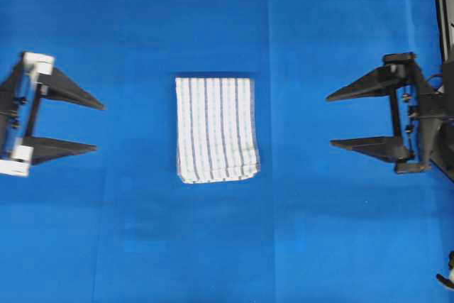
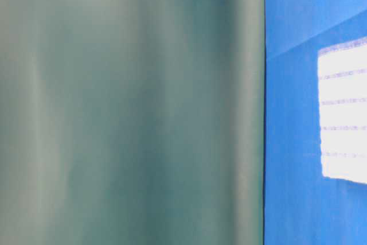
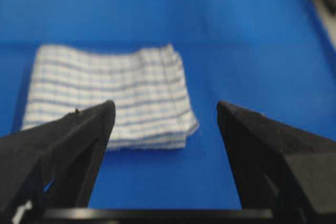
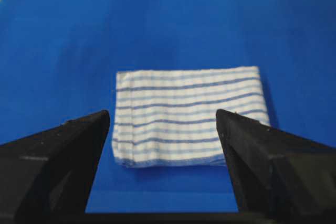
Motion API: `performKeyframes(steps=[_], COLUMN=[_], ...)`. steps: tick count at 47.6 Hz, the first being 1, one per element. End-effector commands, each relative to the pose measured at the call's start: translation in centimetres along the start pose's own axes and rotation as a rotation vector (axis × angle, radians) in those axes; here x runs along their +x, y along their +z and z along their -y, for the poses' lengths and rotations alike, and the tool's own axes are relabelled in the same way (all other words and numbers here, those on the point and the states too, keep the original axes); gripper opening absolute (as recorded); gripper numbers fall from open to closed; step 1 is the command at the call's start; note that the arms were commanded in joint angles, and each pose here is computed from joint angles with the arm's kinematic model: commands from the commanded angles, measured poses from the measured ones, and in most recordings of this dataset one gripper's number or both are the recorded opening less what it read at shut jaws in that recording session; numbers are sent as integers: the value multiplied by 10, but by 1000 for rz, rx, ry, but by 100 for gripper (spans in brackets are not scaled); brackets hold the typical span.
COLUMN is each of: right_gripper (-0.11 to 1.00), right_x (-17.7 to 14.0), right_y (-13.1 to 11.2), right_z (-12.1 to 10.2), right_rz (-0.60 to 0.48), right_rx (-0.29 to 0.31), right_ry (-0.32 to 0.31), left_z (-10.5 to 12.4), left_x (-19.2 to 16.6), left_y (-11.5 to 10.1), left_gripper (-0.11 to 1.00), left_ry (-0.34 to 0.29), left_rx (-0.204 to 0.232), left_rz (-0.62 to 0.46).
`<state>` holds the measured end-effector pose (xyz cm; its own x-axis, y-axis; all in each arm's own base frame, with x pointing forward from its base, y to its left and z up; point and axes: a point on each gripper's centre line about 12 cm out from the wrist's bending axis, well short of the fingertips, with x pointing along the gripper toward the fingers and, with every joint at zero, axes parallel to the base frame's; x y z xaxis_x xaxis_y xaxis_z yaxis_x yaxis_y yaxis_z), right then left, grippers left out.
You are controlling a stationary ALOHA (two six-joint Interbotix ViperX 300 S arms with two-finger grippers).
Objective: Fold the blue towel.
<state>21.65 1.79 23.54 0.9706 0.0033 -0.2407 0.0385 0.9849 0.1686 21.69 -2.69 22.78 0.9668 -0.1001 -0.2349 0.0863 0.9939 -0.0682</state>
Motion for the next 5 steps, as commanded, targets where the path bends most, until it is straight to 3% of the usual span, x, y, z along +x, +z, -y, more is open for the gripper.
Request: performKeyframes(steps=[1, 5], right_gripper=[86, 86], right_x=[-8, -14], right_y=[2, -4], right_z=[4, 8], right_rz=[32, 38], right_rx=[-2, -2], right_ry=[-6, -16], left_z=[-1, -3], left_x=[-15, -27], left_y=[6, 1], left_gripper=[74, 74], left_ry=[-3, -1], left_rx=[3, 1], left_rz=[58, 74])
